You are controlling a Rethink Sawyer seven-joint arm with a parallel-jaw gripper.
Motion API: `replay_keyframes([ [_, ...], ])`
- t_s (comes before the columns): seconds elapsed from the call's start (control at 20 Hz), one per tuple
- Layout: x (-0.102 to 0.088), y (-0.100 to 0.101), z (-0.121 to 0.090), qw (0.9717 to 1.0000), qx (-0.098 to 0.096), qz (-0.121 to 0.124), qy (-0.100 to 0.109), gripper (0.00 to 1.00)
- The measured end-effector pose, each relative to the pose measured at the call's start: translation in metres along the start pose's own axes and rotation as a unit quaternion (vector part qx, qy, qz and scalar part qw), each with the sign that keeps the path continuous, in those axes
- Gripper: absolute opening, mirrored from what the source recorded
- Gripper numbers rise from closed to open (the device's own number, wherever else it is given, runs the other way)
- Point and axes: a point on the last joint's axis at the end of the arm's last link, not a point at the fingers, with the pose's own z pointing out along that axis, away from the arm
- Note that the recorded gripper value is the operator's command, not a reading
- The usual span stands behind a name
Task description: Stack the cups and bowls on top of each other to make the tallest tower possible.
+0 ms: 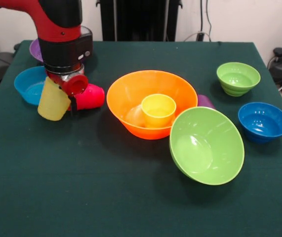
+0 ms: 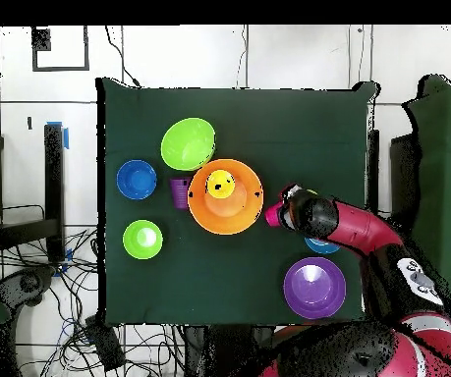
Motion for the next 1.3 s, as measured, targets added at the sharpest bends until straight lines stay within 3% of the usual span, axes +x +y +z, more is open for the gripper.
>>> replay_keyframes([
  [0.15, -0.002, 0.000, -0.001, 1.0000, -0.001, 0.000, -0.004, 0.00],
  [0.35, -0.017, -0.005, -0.012, 0.9996, 0.001, 0.001, -0.029, 0.00],
  [0.55, -0.023, -0.010, -0.016, 0.9992, 0.004, 0.002, -0.041, 0.00],
  [1.3, -0.029, -0.011, -0.026, 0.9991, -0.006, 0.014, -0.041, 0.00],
])
